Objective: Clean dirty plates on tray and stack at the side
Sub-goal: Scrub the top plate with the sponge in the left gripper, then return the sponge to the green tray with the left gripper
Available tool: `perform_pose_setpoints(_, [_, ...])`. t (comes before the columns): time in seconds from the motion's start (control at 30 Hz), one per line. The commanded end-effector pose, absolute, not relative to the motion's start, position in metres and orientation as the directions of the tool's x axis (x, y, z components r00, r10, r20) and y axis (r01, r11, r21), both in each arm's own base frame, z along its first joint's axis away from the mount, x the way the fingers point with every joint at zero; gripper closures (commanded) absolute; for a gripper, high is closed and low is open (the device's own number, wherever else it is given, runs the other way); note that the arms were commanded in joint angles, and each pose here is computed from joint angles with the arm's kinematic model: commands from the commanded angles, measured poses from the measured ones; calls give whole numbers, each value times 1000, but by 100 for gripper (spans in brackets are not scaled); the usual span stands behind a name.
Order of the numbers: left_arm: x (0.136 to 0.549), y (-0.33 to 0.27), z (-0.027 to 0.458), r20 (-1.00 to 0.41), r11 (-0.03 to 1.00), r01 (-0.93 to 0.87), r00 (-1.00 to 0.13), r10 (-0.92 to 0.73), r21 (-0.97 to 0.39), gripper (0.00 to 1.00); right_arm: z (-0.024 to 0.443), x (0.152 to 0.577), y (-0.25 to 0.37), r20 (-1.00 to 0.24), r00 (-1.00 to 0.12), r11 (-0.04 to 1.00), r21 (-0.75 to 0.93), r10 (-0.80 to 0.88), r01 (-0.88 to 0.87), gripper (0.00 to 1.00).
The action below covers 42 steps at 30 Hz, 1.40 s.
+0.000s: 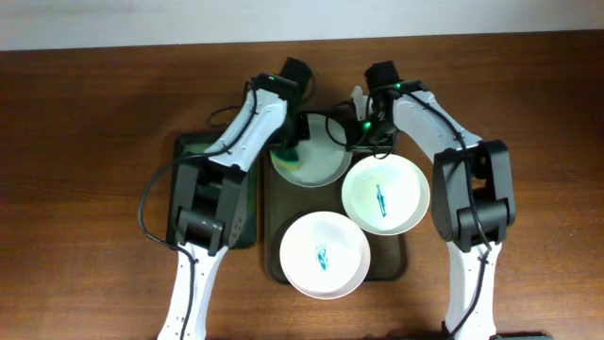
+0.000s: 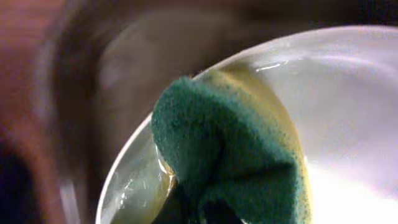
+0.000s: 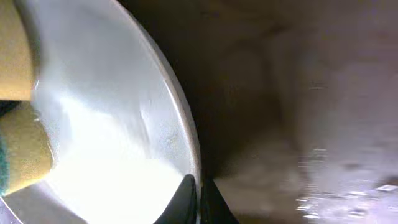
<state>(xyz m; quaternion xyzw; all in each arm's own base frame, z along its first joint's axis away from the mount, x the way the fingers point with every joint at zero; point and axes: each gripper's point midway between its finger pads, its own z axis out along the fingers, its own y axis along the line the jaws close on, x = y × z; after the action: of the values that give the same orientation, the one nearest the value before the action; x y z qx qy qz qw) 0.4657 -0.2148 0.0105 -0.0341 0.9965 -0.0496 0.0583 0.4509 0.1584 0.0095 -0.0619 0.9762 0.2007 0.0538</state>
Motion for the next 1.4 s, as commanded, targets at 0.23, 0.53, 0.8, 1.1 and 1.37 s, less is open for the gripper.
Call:
perform_pose_setpoints(0.23, [435, -297, -2, -20, 930, 72, -997, 69, -361, 100, 11, 453, 158, -135, -986, 912, 384, -99, -144, 96])
perform_pose_setpoints(0.53, [459, -208, 67, -87, 999, -24, -996, -26, -31, 100, 11, 451, 158, -128, -987, 913, 383, -100, -142, 96])
perform_pose_setpoints(0.8, [454, -111, 110, -25, 992, -71, -997, -68, 107, 100, 9, 454, 152, -136, -986, 927, 348, -97, -140, 96])
perform_pose_setpoints(1.1, [420, -81, 51, 180, 979, -77, -977, -112, 190, 77, 7, 451, 149, -122, -988, 933, 334, -98, -134, 96])
perform_pose_setpoints(1.37, [408, -77, 183, -74, 991, -109, -992, -103, 82, 9, 48, 455, 155, -195, -976, 918, 361, -98, -164, 96])
